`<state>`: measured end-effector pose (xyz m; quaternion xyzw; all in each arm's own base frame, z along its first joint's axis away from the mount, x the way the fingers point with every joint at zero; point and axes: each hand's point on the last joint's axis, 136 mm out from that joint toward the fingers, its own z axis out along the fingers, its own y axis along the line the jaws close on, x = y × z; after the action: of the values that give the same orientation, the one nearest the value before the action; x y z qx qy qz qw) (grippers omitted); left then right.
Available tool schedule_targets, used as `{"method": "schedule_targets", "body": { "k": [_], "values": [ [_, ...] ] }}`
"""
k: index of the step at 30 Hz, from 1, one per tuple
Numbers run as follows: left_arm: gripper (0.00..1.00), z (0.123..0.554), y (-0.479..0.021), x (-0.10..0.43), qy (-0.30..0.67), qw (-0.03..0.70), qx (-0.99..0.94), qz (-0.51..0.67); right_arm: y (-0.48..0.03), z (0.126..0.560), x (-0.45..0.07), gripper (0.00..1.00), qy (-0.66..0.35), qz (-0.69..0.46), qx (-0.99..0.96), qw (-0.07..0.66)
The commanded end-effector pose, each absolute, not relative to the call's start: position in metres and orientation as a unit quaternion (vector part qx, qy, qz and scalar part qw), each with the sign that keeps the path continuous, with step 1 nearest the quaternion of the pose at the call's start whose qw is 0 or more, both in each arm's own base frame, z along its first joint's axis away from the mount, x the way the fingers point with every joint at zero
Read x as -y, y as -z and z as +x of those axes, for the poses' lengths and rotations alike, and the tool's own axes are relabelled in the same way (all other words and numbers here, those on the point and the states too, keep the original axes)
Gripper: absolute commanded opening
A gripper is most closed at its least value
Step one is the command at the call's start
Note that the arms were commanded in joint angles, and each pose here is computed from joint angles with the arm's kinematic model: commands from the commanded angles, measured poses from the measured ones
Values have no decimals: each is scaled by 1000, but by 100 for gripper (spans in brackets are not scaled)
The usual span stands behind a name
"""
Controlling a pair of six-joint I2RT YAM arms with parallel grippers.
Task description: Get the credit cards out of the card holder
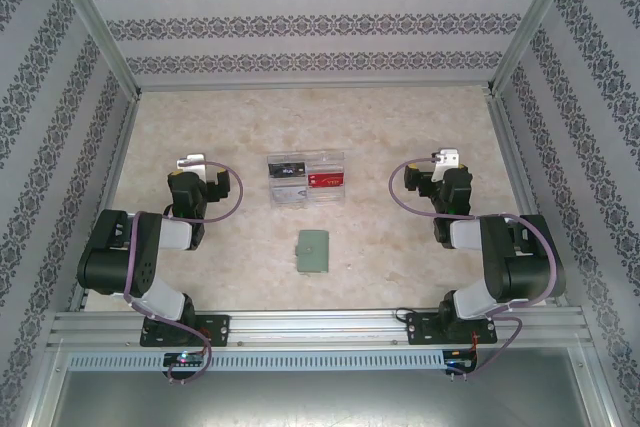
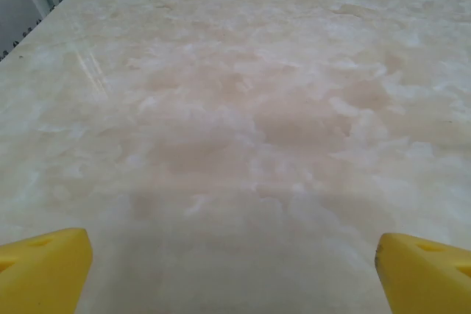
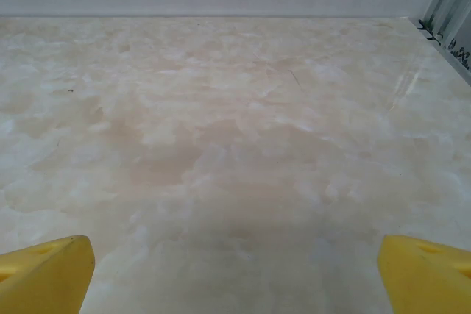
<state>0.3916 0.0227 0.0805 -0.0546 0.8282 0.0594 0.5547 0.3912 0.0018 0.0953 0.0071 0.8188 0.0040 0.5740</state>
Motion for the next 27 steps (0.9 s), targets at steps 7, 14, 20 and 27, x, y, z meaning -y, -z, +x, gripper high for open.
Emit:
{"method": "schedule_targets", "body": {
  "k": [7, 14, 20, 27],
  "values": [
    [99, 396, -85, -21, -57, 558, -826, -48, -105, 398, -2, 98, -4, 10, -811, 585],
    [99, 396, -85, -21, -57, 558, -826, -48, -105, 398, -2, 98, -4, 9, -811, 585],
    [99, 396, -84, -22, -53, 556, -828, -49, -106, 398, -2, 98, -4, 9, -811, 585],
    [99, 399, -103, -26, -66, 527, -845, -55, -124, 390, 14, 98, 36, 53, -797, 601]
  ]
}}
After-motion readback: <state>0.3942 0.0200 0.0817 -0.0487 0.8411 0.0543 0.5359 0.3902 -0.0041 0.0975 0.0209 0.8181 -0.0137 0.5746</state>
